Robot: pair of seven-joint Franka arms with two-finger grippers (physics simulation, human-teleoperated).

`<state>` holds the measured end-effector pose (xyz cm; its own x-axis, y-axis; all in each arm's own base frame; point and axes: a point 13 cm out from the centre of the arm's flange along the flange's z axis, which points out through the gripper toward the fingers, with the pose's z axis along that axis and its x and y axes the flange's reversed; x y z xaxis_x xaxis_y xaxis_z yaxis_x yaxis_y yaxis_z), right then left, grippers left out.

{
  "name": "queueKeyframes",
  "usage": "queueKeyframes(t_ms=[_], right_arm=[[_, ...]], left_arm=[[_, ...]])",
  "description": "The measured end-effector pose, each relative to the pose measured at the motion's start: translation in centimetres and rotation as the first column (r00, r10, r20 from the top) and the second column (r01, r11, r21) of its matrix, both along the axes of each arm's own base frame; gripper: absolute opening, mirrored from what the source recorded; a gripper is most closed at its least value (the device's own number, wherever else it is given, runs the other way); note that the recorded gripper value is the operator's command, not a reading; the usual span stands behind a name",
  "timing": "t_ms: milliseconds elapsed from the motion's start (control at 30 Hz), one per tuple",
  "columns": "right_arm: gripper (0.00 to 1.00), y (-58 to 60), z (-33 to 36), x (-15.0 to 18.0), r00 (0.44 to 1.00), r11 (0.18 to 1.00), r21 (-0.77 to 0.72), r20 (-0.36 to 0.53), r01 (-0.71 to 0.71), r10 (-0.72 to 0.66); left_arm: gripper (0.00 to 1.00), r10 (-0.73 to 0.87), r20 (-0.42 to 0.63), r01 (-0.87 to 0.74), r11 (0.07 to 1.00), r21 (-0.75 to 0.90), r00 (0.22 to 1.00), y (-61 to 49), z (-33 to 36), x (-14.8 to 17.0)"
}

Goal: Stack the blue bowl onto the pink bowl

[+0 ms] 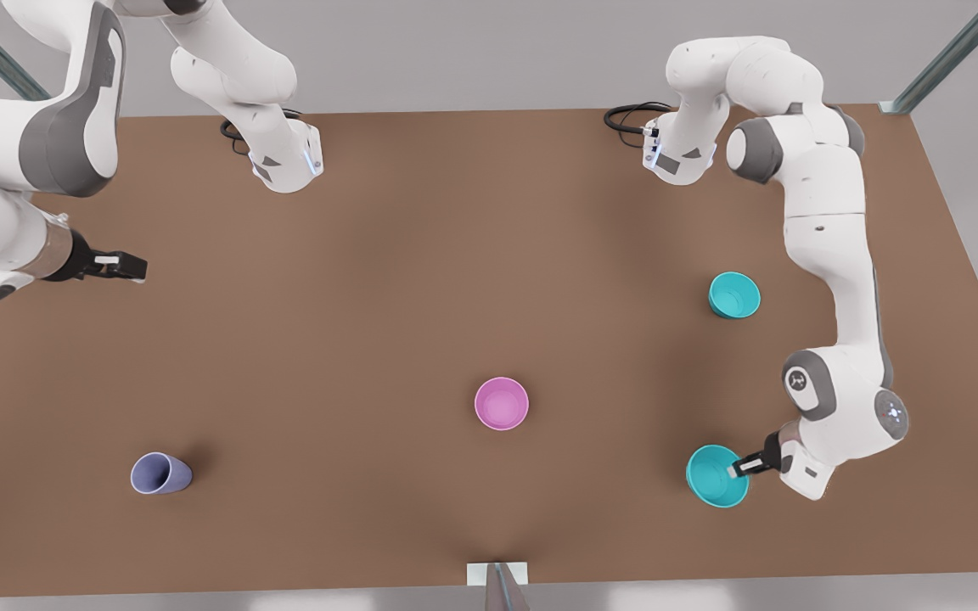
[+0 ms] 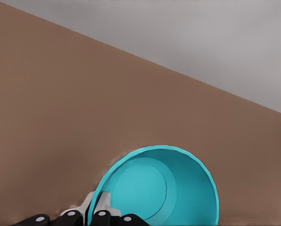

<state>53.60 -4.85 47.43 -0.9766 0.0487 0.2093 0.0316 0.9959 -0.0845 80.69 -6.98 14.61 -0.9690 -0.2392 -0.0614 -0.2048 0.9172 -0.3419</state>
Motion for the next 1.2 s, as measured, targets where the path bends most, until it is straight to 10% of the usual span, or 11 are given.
queueKeyframes(t_ms=[333,1067,1100,1200], right_arm=[[1.00,-0.3,-0.1,0.2,1.000,1.000,0.013,0.005,-0.028,0.028],[1.00,-0.4,-0.8,0.4,0.998,0.998,0.029,-0.007,-0.057,0.057],[1.00,-0.4,-0.9,0.4,0.998,0.998,0.029,-0.007,-0.058,0.058],[1.00,-0.5,-0.9,0.5,0.998,0.998,0.030,-0.008,-0.059,0.059]], left_arm=[[0.21,-0.215,-0.113,0.219,0.975,0.028,0.970,-32.9,3.0,-11.2],[0.21,0.124,-0.248,-0.111,0.991,0.069,0.961,-38.3,-3.0,-15.6],[1.00,0.131,-0.251,-0.117,0.991,0.069,0.959,-38.4,-3.0,-15.8],[1.00,0.148,-0.254,-0.136,0.989,0.065,0.956,-38.3,-2.2,-15.6]])
